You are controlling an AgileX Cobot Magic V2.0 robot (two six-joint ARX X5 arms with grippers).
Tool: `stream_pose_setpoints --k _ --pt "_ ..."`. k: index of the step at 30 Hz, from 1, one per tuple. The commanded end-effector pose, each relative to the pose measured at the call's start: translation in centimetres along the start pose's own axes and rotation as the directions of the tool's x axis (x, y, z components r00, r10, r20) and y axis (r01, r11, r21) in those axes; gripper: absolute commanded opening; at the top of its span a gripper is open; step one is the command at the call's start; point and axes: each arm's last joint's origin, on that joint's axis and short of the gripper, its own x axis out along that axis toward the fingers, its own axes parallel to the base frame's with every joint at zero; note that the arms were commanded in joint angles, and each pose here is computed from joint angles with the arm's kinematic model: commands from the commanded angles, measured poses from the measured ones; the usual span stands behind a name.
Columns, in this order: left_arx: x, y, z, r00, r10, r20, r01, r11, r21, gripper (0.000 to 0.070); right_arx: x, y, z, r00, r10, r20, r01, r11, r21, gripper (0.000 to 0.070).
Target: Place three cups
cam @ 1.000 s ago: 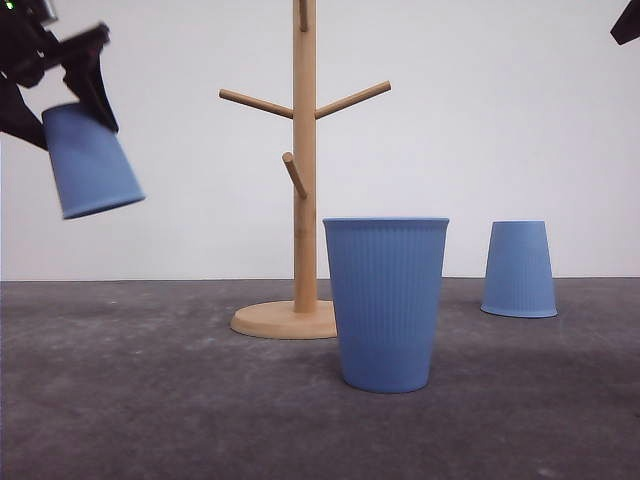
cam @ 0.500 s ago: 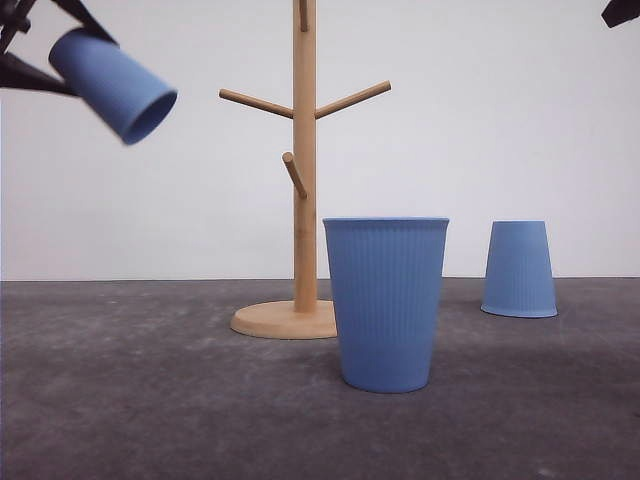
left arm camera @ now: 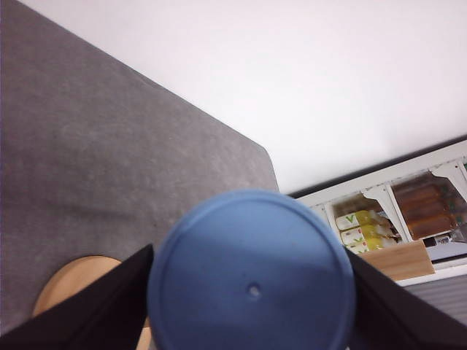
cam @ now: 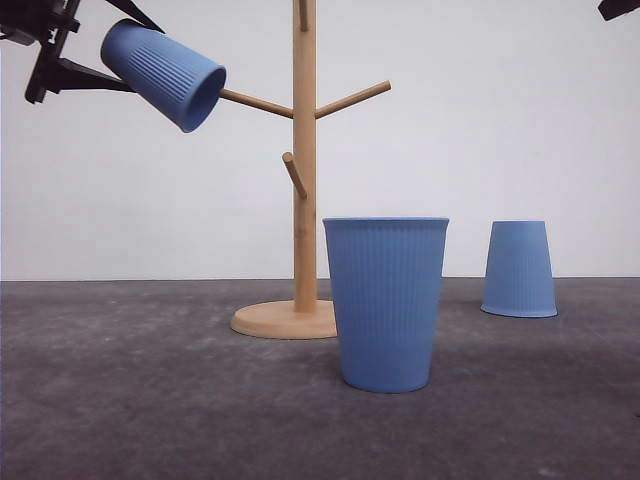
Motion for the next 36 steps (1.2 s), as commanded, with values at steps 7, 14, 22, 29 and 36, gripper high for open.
stream_pose_setpoints --k 7,14,22,29,36 --pt "3.5 0.8 -0.6 0.996 -0.04 -0.075 0.039 0.999 -0.017 0.0392 -0.2 0.0 0.6 1.0 0.0 0.026 0.0 1.0 0.009 0.0361" --pt "5.8 1.0 -1.8 0.99 -0.066 -0.128 0.063 0.998 -0.03 0.0392 -0.2 0.0 0.6 1.0 -0.001 0.026 0.0 1.0 0.013 0.0361" --pt "6.6 0.8 -2.2 0.991 -0.057 -0.123 0.057 0.998 -0.002 0.0393 -0.2 0.0 0.6 1.0 -0.001 0.026 0.0 1.0 0.013 0.0361" --pt "6.6 0.7 -2.2 0.99 -0.059 -0.125 0.06 0.998 0.006 0.0529 -0.2 0.0 0.6 1.0 0.0 0.026 0.0 1.0 0.013 0.0361" --pt "6.6 0.7 -2.3 0.986 -0.08 -0.144 0.081 0.997 0.003 0.0578 -0.2 0.0 0.6 1.0 -0.001 0.026 0.0 1.0 0.013 0.0361"
